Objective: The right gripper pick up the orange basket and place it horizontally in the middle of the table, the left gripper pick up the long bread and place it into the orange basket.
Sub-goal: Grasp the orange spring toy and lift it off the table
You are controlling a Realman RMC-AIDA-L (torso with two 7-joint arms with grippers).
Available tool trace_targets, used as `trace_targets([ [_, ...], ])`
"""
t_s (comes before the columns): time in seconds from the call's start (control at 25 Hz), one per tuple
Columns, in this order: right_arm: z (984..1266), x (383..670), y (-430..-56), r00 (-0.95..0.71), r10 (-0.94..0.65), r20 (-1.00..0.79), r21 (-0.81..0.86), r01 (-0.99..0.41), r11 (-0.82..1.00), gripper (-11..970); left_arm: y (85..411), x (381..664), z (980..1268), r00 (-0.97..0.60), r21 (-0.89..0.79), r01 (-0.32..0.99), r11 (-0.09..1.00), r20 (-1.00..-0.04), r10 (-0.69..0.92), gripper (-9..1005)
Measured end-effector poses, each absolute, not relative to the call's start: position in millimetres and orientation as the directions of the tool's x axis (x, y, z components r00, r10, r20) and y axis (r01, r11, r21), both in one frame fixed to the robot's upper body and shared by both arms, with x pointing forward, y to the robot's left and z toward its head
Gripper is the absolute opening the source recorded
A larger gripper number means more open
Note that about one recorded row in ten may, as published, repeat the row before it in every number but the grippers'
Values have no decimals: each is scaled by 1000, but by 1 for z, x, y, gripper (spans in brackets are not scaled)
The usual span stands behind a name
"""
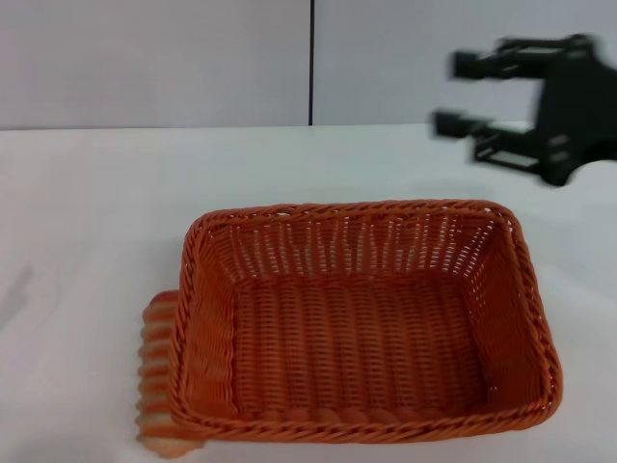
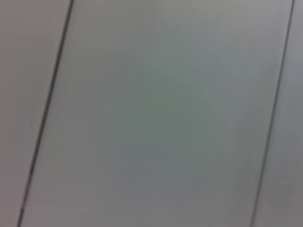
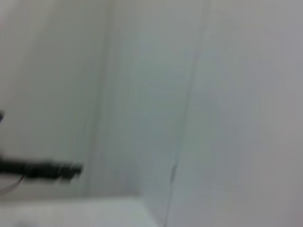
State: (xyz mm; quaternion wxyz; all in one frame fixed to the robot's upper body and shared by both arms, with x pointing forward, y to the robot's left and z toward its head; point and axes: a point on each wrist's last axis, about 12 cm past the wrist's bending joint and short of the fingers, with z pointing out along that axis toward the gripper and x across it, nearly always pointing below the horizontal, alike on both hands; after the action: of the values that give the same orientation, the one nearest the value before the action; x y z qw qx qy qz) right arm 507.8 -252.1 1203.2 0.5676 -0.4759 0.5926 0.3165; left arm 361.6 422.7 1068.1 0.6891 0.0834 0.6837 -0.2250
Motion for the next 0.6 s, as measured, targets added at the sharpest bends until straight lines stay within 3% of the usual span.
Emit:
trace_targets([
  [0.2, 1182, 493, -293, 67, -2, -998, -61, -887, 458, 521, 433, 372, 1086, -148, -199, 474, 858, -978, -145, 756],
  [0.36, 1155, 476, -330, 62, 193, -979, 57, -831, 553, 521, 445, 386, 1112, -328, -211, 523, 826, -944, -34, 755],
  [0.6, 1139, 463, -348, 70, 267, -961, 110, -790, 604, 521, 446, 395, 1135, -428, -164, 602, 781, -892, 142, 754],
])
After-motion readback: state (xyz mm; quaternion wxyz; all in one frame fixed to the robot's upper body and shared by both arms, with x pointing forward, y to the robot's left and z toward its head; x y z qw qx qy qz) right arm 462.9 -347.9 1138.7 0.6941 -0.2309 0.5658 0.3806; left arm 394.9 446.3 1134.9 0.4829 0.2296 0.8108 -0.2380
